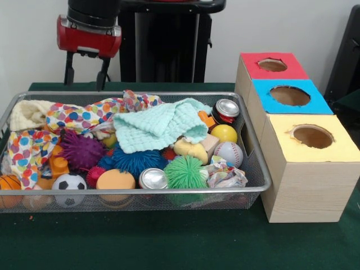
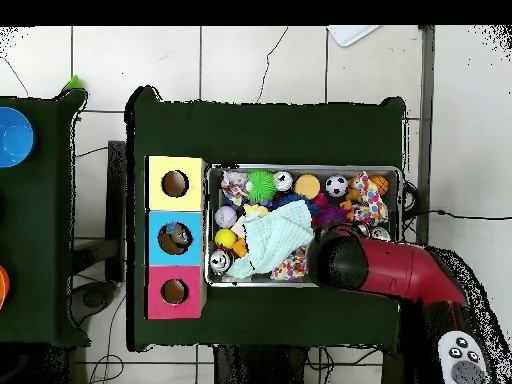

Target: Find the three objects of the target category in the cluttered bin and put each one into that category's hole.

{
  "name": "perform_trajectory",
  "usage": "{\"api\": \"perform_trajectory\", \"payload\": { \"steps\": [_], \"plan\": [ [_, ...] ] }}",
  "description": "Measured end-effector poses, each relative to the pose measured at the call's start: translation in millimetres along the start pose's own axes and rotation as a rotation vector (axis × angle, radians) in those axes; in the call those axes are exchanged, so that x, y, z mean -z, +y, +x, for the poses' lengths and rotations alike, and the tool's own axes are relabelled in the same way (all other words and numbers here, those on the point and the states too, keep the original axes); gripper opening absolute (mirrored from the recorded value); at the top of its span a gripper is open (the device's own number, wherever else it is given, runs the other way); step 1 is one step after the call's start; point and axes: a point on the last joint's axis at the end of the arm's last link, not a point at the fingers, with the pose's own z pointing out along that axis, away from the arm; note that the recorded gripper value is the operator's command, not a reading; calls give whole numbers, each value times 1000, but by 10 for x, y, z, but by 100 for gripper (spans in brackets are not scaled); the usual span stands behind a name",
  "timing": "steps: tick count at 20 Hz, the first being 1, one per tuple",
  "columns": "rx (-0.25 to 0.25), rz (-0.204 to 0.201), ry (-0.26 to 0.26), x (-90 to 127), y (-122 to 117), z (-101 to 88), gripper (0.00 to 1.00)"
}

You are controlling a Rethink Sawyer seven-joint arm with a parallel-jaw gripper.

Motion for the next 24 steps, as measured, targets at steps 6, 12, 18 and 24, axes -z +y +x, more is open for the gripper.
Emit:
{"api": "perform_trajectory", "payload": {
  "steps": [6, 12, 18, 24],
  "plan": [
    [48, 0, 24, -192, 63, 130, 100],
    [66, 6, 43, -310, -21, 263, 100],
    [63, 32, 50, -392, -300, 400, 100],
    [63, 59, 53, -434, -524, 497, 100]
  ]
}}
